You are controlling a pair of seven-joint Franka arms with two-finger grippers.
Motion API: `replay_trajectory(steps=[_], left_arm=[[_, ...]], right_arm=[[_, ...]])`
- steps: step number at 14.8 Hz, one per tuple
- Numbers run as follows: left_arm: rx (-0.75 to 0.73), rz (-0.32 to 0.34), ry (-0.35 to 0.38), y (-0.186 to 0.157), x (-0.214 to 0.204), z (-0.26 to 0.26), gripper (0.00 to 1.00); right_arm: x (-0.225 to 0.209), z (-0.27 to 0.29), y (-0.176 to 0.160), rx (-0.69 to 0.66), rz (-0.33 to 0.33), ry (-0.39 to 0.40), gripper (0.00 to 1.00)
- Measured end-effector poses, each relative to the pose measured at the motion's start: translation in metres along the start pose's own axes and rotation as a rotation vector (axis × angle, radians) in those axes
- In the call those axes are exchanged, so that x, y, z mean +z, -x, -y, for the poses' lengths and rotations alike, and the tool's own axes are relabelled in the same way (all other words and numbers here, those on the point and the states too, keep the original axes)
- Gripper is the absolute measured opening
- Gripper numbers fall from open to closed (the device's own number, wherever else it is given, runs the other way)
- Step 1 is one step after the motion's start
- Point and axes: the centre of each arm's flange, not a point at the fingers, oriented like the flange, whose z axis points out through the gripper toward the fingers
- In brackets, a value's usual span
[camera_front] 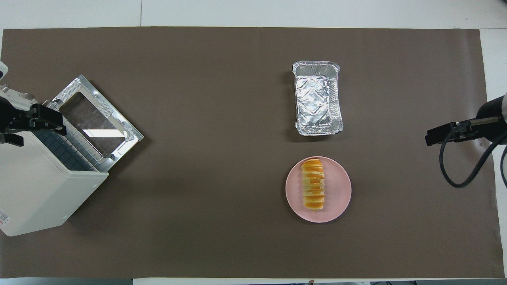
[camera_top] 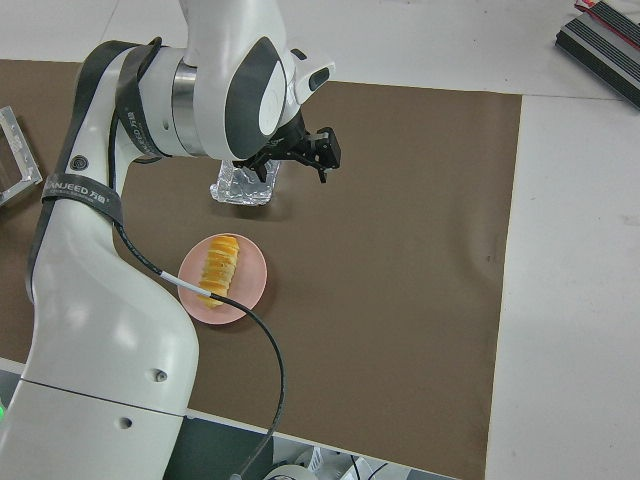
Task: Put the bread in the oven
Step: 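Reach the right gripper to the orange bread on the pink plate, then grasp the stack of orange bread slices with the right gripper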
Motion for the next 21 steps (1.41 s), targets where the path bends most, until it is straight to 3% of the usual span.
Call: replay_trajectory(steps=[10,13,21], left_arm=[[0.000,0.000,0.000,0.000,0.000,0.000,1.00],[0.000,0.000,0.000,0.000,0.000,0.000,1.00],[0.000,0.000,0.000,0.000,0.000,0.000,1.00]], right_arm=[[0.008,0.006,0.002,-0.011,0.026,-0.002,1.00],[0.028,0.035,0.009,-0.047,0.062,0.001,1.00],[0.110,0.153,0.041,0.008,0.038,0.031,1.00]])
